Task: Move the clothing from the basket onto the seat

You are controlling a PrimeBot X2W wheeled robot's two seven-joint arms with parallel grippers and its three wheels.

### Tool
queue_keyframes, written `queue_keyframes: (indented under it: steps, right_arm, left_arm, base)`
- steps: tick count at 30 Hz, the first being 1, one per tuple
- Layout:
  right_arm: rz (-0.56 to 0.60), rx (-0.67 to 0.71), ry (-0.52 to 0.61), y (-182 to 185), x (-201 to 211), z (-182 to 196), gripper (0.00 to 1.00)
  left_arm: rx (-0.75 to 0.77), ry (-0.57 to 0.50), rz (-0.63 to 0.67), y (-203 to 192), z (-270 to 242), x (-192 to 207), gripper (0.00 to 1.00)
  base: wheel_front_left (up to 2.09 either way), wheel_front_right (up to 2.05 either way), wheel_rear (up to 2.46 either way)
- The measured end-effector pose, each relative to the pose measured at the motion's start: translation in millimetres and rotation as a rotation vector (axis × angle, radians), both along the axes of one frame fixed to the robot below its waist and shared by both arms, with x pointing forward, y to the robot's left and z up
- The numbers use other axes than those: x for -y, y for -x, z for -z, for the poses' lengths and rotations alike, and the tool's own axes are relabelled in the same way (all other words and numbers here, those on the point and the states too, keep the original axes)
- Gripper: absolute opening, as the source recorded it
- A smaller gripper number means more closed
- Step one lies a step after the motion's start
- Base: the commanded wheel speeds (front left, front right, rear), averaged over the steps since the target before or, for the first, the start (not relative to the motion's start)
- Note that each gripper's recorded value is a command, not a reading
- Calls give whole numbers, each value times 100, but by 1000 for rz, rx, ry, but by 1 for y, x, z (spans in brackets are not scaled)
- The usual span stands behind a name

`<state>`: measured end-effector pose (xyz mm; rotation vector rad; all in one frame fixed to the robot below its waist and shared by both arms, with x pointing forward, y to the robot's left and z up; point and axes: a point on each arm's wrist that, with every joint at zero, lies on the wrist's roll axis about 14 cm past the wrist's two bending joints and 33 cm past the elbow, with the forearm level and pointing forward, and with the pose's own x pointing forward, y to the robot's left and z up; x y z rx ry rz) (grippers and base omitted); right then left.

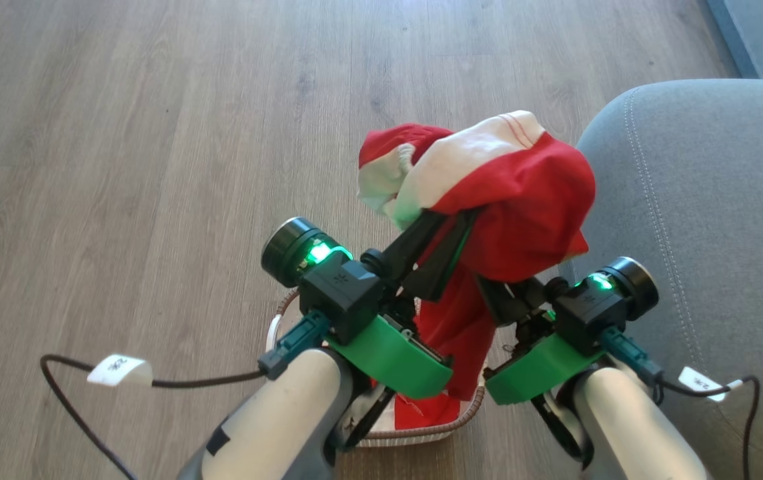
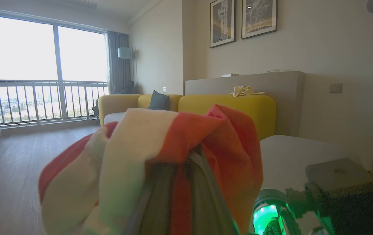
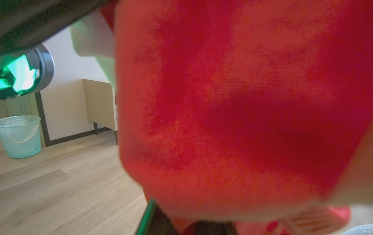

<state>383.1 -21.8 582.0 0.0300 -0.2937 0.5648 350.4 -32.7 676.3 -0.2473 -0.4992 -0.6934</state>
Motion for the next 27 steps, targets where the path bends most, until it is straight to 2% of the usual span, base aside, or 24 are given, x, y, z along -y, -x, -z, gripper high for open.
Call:
queue_keyframes:
  steps: [12, 25, 26, 27]
  right_arm:
    - [104, 14, -50, -11, 35, -11, 0]
    - [152, 60, -82, -13, 52, -29, 0]
    - [152, 64, -85, -13, 52, -30, 0]
    - [152, 64, -85, -13, 52, -30, 0]
  left_arm:
    - [-106, -35, -64, -20, 36, -13, 0]
    - [-143, -124, -8, -9, 66, -2, 0]
    - [-141, -133, -4, -8, 67, -1, 34]
    - [-141, -133, -4, -8, 67, -1, 78]
  base:
    - [0, 0, 0]
    - [0, 0, 0]
    - [0, 0, 0]
    - [0, 0, 0]
